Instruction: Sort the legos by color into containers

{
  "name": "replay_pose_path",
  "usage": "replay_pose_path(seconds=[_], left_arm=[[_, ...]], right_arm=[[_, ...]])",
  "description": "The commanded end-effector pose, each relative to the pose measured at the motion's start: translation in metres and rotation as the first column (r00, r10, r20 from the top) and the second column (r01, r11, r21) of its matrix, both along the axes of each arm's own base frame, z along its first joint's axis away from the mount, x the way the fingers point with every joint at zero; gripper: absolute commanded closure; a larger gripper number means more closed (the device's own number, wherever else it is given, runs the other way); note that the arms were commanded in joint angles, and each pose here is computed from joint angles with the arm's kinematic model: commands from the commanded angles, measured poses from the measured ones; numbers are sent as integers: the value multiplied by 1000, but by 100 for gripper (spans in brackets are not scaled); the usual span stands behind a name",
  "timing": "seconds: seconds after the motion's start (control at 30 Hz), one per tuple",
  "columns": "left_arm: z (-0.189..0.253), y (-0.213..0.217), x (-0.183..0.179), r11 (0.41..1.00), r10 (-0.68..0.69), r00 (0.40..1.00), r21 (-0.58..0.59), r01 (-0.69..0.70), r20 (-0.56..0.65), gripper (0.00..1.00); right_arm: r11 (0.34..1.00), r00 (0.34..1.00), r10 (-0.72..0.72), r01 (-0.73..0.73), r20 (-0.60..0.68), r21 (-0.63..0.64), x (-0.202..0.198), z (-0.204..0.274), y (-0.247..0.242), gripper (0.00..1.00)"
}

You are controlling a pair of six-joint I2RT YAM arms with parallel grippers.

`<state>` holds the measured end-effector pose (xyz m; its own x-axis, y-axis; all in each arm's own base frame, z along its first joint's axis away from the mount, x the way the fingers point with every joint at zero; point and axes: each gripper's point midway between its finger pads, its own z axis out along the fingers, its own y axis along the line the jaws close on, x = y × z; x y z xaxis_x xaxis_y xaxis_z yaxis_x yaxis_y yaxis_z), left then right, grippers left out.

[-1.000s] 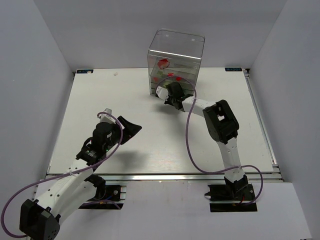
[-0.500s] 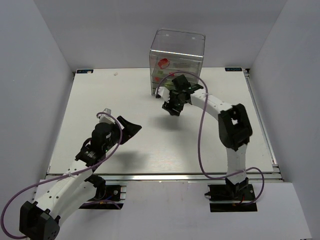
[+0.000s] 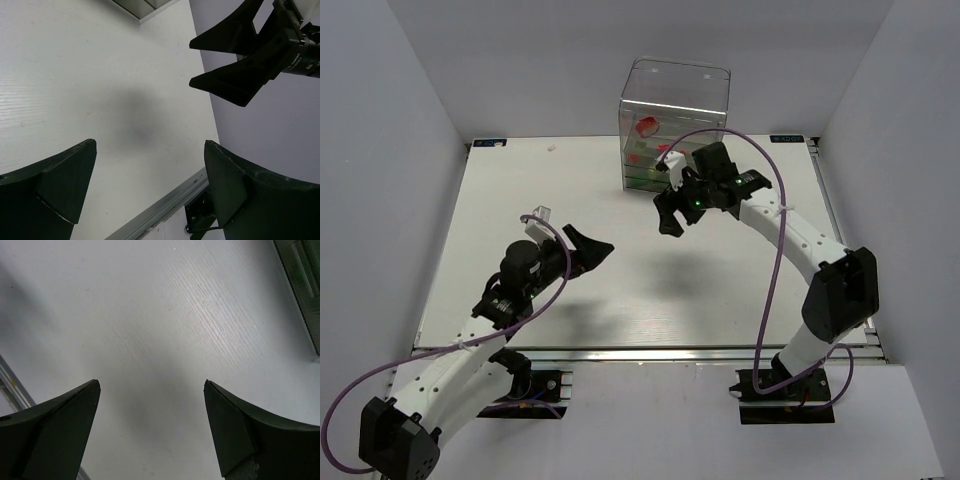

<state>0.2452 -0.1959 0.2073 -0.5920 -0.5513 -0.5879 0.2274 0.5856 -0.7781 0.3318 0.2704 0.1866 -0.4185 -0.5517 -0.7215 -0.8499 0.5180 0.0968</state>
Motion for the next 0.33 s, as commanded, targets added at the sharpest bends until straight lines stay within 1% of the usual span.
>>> replay_pose_path(seconds=[0.0, 0.07, 0.17, 0.23, 0.3], left_arm=[[39, -16, -1, 995, -101, 987, 4, 101, 127, 2], [40, -19, -1, 993, -119, 985, 16, 118, 127, 2], [44, -19, -3, 992, -130, 981, 14, 129, 144, 2], [43, -18, -5, 992, -129, 981, 18, 128, 147, 2], [45, -16, -7, 992, -129, 980, 20, 127, 154, 2]], right_arm=[[994, 997, -76, 74, 27, 76, -7, 32, -7, 11], [991, 994, -71, 61, 82, 119, -11, 46, -9, 11], [988, 988, -85, 67, 126, 141, -16, 56, -14, 11], [983, 981, -131, 109, 146, 149, -15, 60, -21, 12], [980, 974, -155, 130, 164, 151, -12, 62, -23, 11]])
